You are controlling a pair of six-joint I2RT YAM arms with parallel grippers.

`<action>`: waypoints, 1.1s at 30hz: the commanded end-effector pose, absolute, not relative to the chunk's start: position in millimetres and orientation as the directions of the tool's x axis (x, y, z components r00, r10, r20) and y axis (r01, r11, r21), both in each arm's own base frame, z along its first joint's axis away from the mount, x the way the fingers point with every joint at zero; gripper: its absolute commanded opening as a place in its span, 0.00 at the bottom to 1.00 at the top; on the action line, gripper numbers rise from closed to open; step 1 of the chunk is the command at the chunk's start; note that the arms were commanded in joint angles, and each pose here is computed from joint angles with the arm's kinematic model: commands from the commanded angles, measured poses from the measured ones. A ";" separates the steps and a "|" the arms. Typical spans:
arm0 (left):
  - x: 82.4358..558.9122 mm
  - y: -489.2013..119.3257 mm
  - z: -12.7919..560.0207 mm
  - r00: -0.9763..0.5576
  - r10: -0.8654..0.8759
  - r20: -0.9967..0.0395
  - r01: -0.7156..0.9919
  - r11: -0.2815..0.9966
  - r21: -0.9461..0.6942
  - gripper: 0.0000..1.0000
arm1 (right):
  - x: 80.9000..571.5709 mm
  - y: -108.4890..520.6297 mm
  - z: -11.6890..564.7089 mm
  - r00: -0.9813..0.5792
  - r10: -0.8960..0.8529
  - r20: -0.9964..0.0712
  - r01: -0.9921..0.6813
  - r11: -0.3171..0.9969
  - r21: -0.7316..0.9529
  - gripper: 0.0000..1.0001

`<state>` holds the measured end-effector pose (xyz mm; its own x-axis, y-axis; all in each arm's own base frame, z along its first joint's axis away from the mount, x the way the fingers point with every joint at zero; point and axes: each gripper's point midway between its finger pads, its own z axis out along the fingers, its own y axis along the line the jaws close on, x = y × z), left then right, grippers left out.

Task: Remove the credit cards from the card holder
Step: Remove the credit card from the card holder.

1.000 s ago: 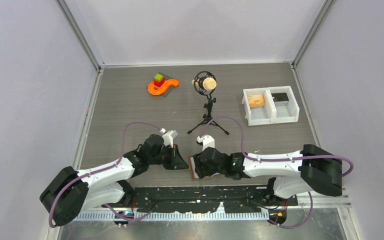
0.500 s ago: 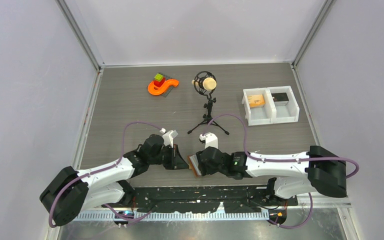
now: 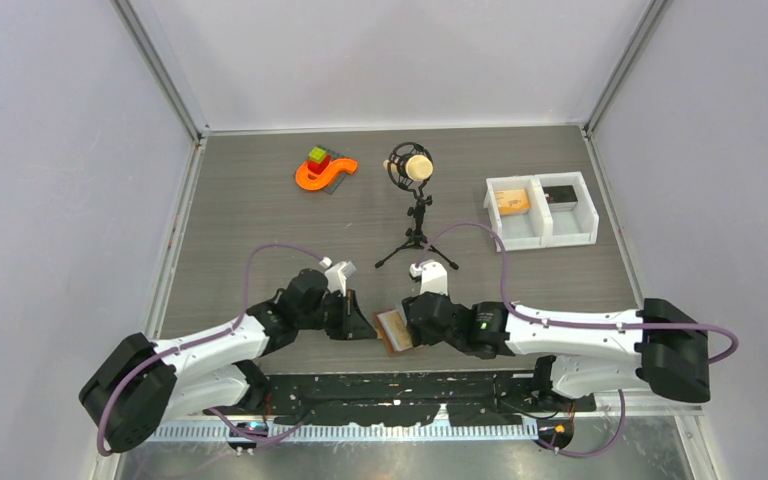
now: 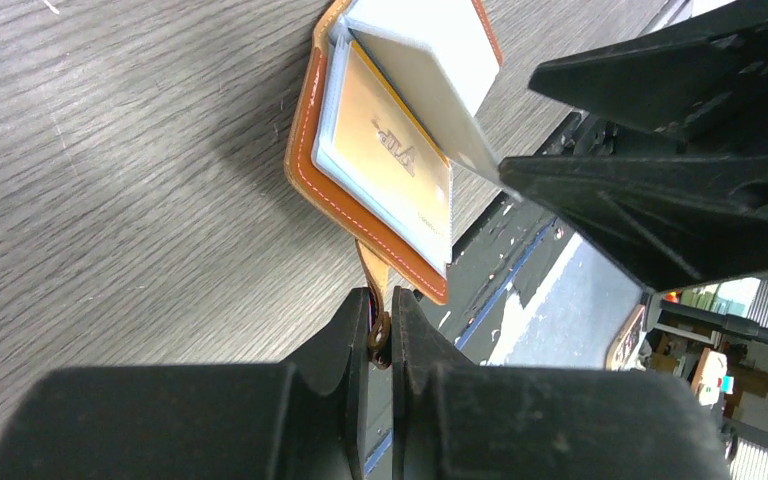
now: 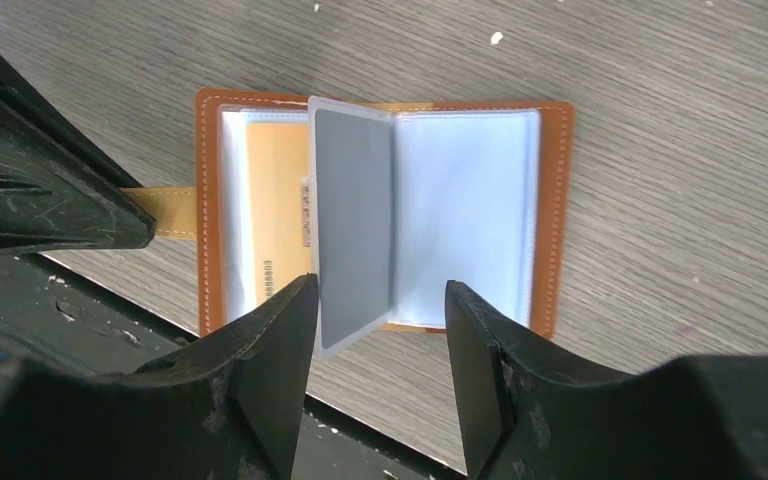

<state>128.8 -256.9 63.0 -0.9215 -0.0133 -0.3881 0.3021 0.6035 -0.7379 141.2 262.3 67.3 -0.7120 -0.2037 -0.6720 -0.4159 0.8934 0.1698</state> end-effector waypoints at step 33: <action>138.7 -249.6 62.5 -0.916 -0.001 -0.400 0.293 0.679 -0.674 0.16 | 125.3 316.0 90.8 -0.775 0.033 -0.631 -0.444 0.681 0.582 0.40</action>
<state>140.6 -236.8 64.7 -0.9123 -0.0027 -0.4095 0.2762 0.7342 -0.6202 123.2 290.6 78.5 -0.7552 -0.0443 -0.6539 -0.4538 0.7553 0.4729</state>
